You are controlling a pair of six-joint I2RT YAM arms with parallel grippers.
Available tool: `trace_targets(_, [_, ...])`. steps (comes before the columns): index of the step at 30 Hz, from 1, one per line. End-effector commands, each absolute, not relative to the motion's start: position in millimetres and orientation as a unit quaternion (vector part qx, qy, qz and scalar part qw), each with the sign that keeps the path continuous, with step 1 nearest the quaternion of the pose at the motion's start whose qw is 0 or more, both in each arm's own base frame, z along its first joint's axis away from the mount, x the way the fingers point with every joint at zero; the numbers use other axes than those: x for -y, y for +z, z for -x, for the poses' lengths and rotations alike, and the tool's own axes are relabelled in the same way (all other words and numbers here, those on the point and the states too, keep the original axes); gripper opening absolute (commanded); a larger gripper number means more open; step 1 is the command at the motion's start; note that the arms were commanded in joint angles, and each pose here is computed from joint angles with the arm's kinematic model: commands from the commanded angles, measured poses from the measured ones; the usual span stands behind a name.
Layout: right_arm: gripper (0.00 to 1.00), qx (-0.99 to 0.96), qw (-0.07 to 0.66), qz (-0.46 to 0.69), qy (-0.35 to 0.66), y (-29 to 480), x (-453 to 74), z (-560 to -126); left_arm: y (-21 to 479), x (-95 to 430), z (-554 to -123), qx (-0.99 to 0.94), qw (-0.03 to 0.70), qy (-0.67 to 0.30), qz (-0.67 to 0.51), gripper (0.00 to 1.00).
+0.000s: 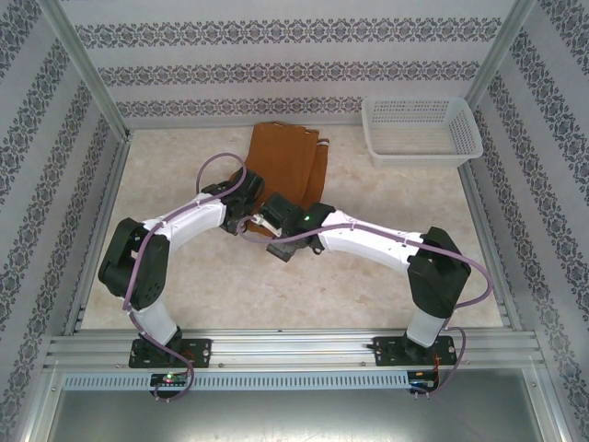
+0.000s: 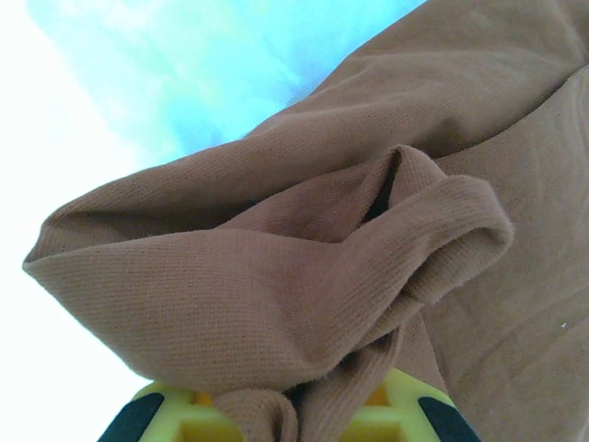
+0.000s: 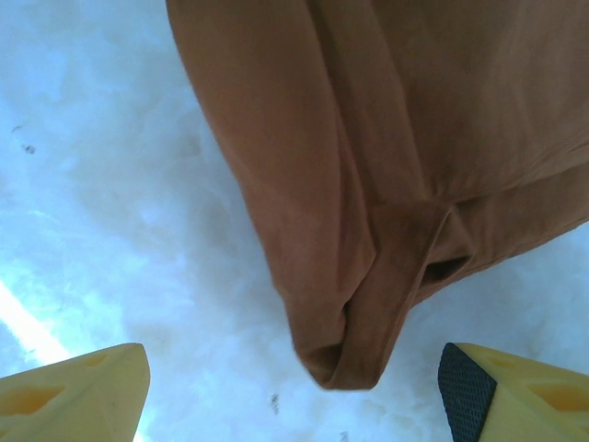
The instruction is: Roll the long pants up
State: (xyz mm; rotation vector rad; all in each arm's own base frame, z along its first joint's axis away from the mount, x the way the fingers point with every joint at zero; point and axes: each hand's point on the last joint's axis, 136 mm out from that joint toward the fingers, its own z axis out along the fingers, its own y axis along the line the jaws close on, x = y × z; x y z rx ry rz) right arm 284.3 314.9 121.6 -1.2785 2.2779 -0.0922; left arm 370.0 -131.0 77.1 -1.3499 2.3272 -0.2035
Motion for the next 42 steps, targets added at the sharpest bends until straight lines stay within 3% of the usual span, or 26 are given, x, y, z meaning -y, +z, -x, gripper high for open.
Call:
trace_targets(1, [0.83,-0.816,0.306,0.481,-0.097,116,-318,-308,73,130,-364,-0.844,0.205,-0.079,0.490,0.00])
trace_targets(9, [0.83,-0.804,0.287,0.508,-0.116,78,-329,-338,81,131,-356,-0.837,0.204,-0.104,0.496,0.00])
trace_targets(12, [0.78,-0.812,0.263,0.509,-0.111,60,-328,-345,88,130,-355,-0.835,0.209,-0.111,0.497,0.00])
trace_targets(14, [0.57,-0.818,0.245,0.509,-0.107,49,-324,-348,94,131,-354,-0.834,0.212,-0.119,0.495,0.00])
trace_targets(15, [0.37,-0.822,0.239,0.508,-0.098,47,-323,-347,96,131,-354,-0.834,0.214,-0.121,0.494,0.00])
trace_targets(16, [0.07,-0.827,0.236,0.503,-0.090,48,-321,-348,100,131,-355,-0.833,0.217,-0.127,0.492,0.00])
trace_targets(17, [0.00,-0.832,0.237,0.496,-0.081,51,-321,-348,104,132,-356,-0.834,0.220,-0.130,0.488,0.04])
trace_targets(18, [0.00,-0.837,0.236,0.489,-0.067,55,-322,-347,108,132,-356,-0.834,0.223,-0.132,0.487,0.18])
trace_targets(20, [0.00,-0.856,0.228,0.463,-0.025,66,-321,-344,116,128,-354,-0.832,0.230,-0.129,0.488,0.82])
trace_targets(21, [0.00,-0.865,0.224,0.449,-0.002,72,-321,-343,120,126,-353,-0.831,0.233,-0.128,0.489,1.00])
trace_targets(22, [0.00,-0.872,0.216,0.439,0.022,76,-322,-341,124,124,-353,-0.829,0.238,-0.129,0.489,1.00])
trace_targets(31, [0.00,-0.902,0.118,0.375,0.179,100,-327,-333,151,125,-346,-0.817,0.255,-0.169,0.488,0.98])
trace_targets(32, [0.00,-0.904,0.103,0.365,0.198,101,-329,-334,153,127,-345,-0.817,0.255,-0.177,0.487,0.89])
trace_targets(35, [0.00,-0.907,0.063,0.347,0.230,97,-330,-336,155,135,-343,-0.816,0.250,-0.194,0.484,0.35])
trace_targets(36, [0.00,-0.908,0.051,0.344,0.236,94,-331,-336,156,139,-343,-0.817,0.247,-0.201,0.481,0.21])
trace_targets(39, [0.00,-0.909,0.016,0.331,0.254,84,-332,-333,155,153,-346,-0.821,0.241,-0.215,0.470,0.05])
trace_targets(42, [0.00,-0.910,-0.013,0.312,0.272,74,-332,-329,151,164,-349,-0.827,0.227,-0.218,0.466,0.04])
